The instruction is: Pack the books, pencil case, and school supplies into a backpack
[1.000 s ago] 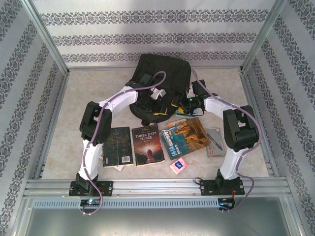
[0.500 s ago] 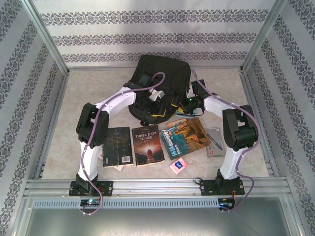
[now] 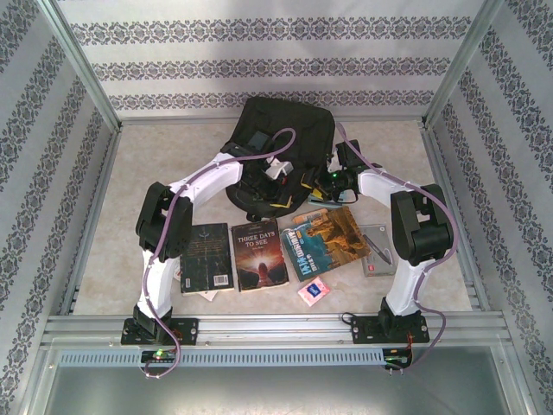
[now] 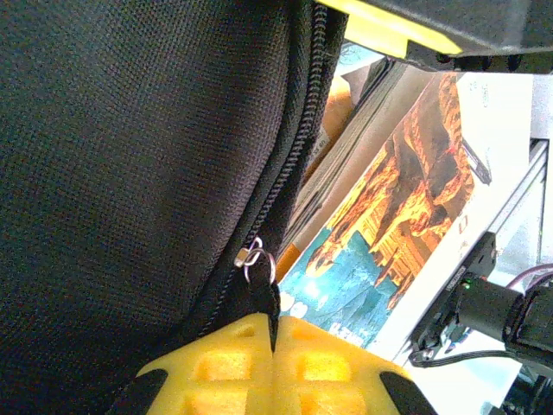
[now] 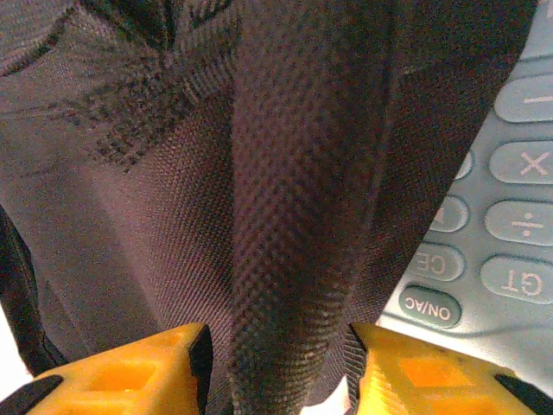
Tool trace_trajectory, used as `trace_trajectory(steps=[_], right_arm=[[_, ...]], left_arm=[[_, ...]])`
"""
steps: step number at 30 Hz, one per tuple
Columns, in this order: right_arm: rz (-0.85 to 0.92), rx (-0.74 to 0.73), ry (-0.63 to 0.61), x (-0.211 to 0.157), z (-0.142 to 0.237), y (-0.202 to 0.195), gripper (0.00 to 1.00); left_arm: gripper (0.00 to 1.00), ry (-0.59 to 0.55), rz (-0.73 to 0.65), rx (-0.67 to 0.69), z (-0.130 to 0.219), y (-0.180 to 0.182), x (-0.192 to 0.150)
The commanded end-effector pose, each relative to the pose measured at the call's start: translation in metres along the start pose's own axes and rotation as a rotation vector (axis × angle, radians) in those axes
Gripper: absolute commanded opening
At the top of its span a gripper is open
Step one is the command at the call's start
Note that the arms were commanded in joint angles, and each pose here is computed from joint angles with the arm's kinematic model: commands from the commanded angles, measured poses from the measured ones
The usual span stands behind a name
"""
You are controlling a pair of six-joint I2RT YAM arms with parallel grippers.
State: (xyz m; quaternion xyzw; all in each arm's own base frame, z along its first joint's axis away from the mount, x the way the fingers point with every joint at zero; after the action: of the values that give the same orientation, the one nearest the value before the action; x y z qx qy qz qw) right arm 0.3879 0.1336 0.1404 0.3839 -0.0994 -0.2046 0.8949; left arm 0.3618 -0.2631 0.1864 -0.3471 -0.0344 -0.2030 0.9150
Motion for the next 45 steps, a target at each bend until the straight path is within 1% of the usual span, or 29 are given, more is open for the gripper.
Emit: trace_trajectory(steps=[1, 3, 6, 8, 12, 16, 20, 22, 24, 25, 30, 35, 40, 45], right_arm=[[0.017, -0.009, -0.026, -0.001, 0.007, 0.008, 0.47], [0.026, -0.017, -0.042, -0.003, 0.014, 0.011, 0.5], [0.034, -0.02, -0.059, -0.008, 0.024, 0.014, 0.58], [0.025, -0.015, -0.063, -0.012, 0.03, 0.016, 0.6], [-0.028, 0.015, -0.03, -0.019, 0.028, 0.02, 0.61], [-0.039, -0.003, -0.008, -0.029, 0.018, 0.024, 0.61], [-0.072, -0.031, -0.018, -0.032, 0.012, 0.021, 0.61], [-0.079, -0.039, -0.025, -0.033, 0.01, 0.021, 0.6], [-0.074, -0.038, -0.02, -0.034, 0.007, 0.023, 0.55], [-0.071, -0.043, -0.015, -0.034, 0.005, 0.023, 0.51], [-0.056, -0.1, -0.029, -0.032, 0.0, 0.018, 0.19], [-0.02, -0.158, -0.047, -0.026, 0.005, 0.011, 0.0], [-0.009, -0.196, -0.076, -0.017, 0.015, 0.003, 0.0], [0.011, -0.22, -0.077, -0.011, 0.02, 0.001, 0.0]], left_arm=[[0.0, 0.043, -0.007, 0.029, -0.003, -0.003, -0.006], [0.0, 0.024, -0.011, 0.031, 0.001, -0.006, -0.004], [0.0, -0.011, -0.017, 0.021, 0.008, -0.011, 0.0], [0.0, -0.029, -0.022, 0.017, 0.012, -0.015, 0.003], [0.0, -0.074, -0.036, 0.004, 0.021, -0.023, 0.007], [0.0, -0.106, -0.041, -0.01, 0.028, -0.029, 0.01], [0.0, -0.121, -0.043, -0.008, 0.032, -0.032, 0.011], [0.0, -0.124, -0.049, -0.014, 0.034, -0.034, 0.011], [0.0, -0.126, -0.049, -0.008, 0.034, -0.034, 0.011], [0.0, -0.126, -0.05, -0.007, 0.035, -0.034, 0.011], [0.0, -0.115, -0.036, 0.025, 0.035, -0.027, 0.01], [0.0, -0.117, -0.001, 0.042, 0.042, -0.017, 0.009], [0.0, -0.122, 0.022, 0.053, 0.05, -0.01, 0.006], [0.0, -0.128, 0.055, 0.056, 0.053, 0.0, 0.001]])
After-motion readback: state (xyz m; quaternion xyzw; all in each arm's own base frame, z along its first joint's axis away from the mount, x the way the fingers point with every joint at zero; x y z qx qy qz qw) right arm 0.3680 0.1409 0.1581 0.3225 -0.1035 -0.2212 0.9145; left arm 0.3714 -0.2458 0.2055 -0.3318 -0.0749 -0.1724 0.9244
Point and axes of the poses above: each hand's point on the last joint's axis, 136 mm out from that joint toward the fingers, its own z axis back along the fingers, its own y axis along the line the jaws close on, x = y × z, the point moved 9 cm from there along z, back along the fingers, and after that the axes turned 4 degrees about -z, right-handed, at the moved point
